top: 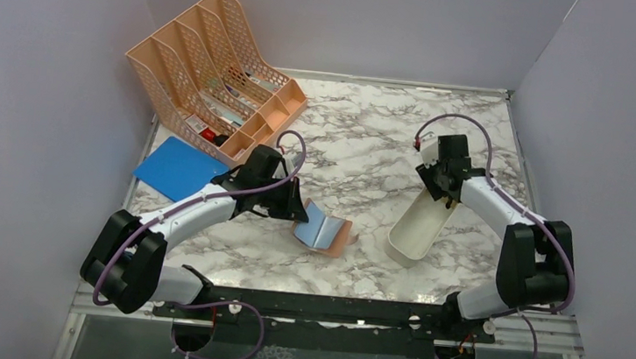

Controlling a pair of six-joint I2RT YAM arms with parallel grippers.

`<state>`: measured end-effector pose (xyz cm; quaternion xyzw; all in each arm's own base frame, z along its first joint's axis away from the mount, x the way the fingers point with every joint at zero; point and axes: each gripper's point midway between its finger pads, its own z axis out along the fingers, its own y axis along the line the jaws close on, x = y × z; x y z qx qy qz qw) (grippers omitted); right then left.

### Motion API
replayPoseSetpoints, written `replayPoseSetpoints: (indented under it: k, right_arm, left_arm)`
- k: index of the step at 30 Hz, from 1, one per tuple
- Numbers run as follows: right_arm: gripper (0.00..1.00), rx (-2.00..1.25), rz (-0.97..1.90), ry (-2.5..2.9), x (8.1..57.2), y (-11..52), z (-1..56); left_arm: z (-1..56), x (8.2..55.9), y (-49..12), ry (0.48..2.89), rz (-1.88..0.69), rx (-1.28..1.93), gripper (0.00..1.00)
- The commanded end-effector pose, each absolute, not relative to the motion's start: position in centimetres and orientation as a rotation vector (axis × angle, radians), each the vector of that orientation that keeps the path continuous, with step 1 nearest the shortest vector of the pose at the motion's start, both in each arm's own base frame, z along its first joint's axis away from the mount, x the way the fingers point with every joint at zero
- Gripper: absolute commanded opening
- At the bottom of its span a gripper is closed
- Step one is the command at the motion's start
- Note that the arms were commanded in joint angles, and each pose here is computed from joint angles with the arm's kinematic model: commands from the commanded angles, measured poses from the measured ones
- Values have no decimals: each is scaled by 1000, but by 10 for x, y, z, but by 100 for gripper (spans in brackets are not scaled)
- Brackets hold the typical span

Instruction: Put the credit cards into the card holder

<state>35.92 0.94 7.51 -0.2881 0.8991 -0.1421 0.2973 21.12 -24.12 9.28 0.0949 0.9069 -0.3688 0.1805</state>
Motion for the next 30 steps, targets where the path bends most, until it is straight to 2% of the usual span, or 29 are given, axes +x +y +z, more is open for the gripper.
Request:
replayPoseSetpoints:
  k: [1,11,21,30]
  right_arm:
    - [51,-818,-421,2389,360,3,63]
    - [49,-779,-598,2371,370,-18,65]
    - [29,-755,-552,2352,370,-12,80]
    - [18,-713,-542,2354,371,-12,88]
  left_arm:
    - [110,214,-250,2508,-1113,327,8]
    - [112,213,-250,2501,-1120,332,8]
    - [111,213,-249,2500,-1117,329,8]
    - [111,214,-248,2499,-1109,321,8]
